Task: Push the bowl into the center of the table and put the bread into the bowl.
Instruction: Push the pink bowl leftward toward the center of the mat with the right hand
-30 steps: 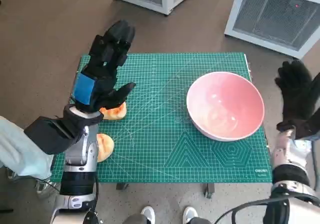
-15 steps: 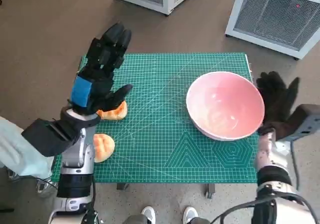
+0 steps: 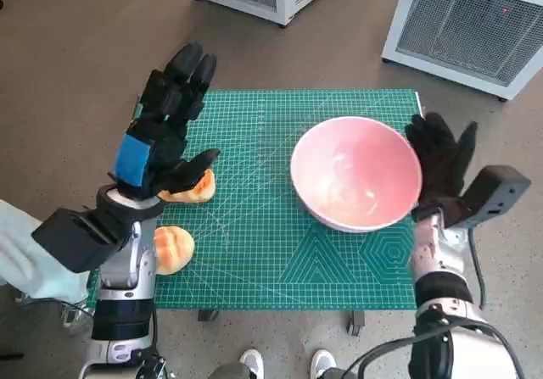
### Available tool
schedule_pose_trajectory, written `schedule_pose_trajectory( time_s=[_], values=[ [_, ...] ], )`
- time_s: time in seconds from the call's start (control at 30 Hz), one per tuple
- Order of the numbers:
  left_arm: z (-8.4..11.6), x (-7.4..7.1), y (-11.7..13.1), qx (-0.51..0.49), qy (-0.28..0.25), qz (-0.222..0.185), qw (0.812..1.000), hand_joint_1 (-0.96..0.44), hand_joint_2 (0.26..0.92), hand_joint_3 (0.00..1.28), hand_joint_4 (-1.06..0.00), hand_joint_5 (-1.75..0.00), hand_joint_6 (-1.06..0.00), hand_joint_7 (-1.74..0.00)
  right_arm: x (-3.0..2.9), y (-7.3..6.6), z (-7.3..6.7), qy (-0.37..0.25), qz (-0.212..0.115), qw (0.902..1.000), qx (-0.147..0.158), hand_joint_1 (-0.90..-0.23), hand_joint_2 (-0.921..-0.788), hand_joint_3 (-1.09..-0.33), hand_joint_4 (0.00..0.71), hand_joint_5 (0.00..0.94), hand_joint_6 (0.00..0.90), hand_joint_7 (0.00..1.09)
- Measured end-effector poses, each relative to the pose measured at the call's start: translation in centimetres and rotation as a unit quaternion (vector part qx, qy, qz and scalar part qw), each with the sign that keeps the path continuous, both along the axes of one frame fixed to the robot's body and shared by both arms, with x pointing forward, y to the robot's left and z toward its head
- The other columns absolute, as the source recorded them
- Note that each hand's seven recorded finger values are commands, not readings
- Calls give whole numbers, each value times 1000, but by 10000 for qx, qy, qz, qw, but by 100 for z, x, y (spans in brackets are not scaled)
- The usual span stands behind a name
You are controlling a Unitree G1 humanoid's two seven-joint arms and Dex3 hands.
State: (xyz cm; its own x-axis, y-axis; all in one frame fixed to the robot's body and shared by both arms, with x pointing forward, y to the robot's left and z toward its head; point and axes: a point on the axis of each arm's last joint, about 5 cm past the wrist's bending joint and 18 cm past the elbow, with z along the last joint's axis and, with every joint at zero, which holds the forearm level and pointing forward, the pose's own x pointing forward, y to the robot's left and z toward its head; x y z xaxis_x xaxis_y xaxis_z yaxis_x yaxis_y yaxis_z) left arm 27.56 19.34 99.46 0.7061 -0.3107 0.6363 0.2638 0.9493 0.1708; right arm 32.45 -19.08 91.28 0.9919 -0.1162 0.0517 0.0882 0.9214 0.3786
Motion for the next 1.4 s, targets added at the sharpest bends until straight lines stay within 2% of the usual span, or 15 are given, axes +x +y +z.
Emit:
schedule_pose_trajectory(
  time_s=[0.33,0.77,1.0,1.4],
  values=[
    [-18,-60,86,31,-9,177,9998,-734,921,304,-111,-1,-126,-223,43,115,43,-48,214,9997,65,-552,-921,-897,216,1,231,206],
    [-39,-115,116,15,-38,351,9994,-728,921,331,-111,0,-139,-194,106,321,111,-55,510,9984,232,-631,-921,-799,225,5,234,193],
    [-26,-132,122,-11,-91,447,9990,-723,921,334,-110,0,-143,-186,127,423,133,-11,648,9972,365,-631,-921,-800,230,5,249,195],
    [-29,-137,127,54,-82,535,9985,-725,921,337,-110,0,-149,-173,144,537,155,23,780,9956,510,-586,-921,-837,242,7,249,180]
  ],
)
